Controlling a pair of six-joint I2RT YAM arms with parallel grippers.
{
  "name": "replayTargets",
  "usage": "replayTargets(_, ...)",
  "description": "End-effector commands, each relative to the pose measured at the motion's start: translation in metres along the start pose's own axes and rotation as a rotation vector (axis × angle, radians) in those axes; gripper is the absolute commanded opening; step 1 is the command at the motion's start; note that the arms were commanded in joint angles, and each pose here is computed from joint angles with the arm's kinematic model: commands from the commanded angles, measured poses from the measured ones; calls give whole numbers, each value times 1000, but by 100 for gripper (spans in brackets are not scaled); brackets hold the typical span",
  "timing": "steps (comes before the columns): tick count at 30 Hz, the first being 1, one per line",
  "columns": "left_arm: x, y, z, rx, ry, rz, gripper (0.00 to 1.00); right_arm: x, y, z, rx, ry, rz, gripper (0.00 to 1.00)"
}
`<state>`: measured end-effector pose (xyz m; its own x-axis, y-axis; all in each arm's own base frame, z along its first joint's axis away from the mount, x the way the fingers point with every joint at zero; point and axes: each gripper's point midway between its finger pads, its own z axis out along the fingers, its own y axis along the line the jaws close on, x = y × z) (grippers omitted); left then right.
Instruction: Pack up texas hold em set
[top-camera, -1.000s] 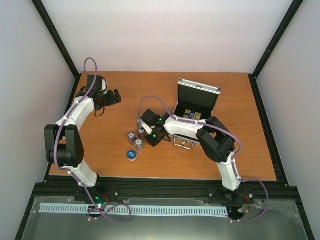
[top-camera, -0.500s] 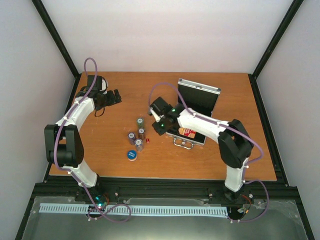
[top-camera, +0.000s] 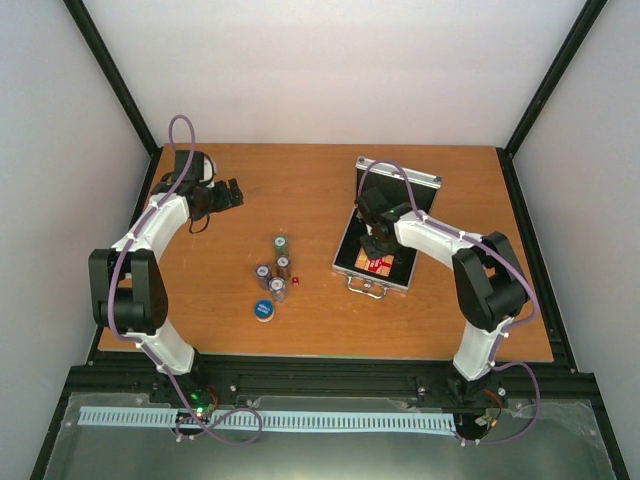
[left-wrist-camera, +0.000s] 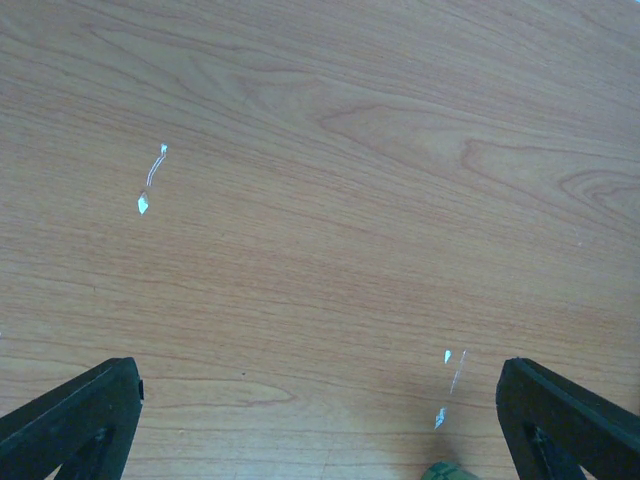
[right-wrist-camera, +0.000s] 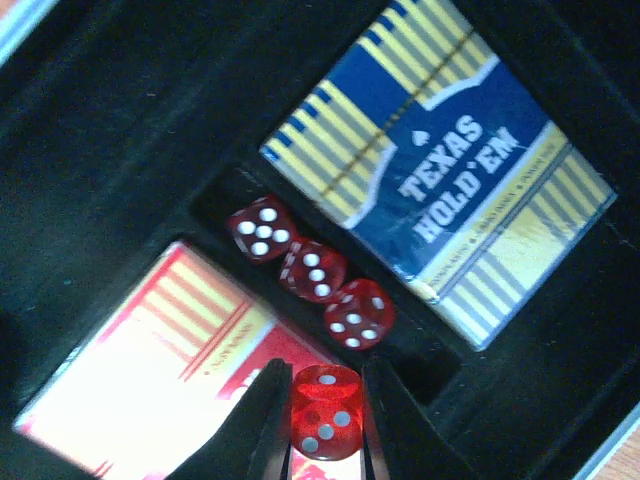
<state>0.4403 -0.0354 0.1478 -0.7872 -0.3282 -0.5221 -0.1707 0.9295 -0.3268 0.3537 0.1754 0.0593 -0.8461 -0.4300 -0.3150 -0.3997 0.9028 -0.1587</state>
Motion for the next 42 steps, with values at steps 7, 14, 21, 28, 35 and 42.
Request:
replayTargets(7,-11,0,0,1,-12,20,100,4,-37,12,98,-20,66,12)
replayTargets(14,-10,1,5,-1,-3,14,100,8,-43,22,97,-5,87,12)
replayTargets(21,-14,0,7,-2,-4,12,100,0,-43,24,93,-24,92,21)
replayTargets(28,-17,0,8,-6,-6,10,100,-9,-40,22,73,-32,93,39)
replayTargets(35,-18,-1,8,-4,-9,8,100,-19,-36,2,25,-71,100,49)
replayTargets(42,-21,-2,9,2,-11,1,100,-30,-17,-24,-71,-118,115,51)
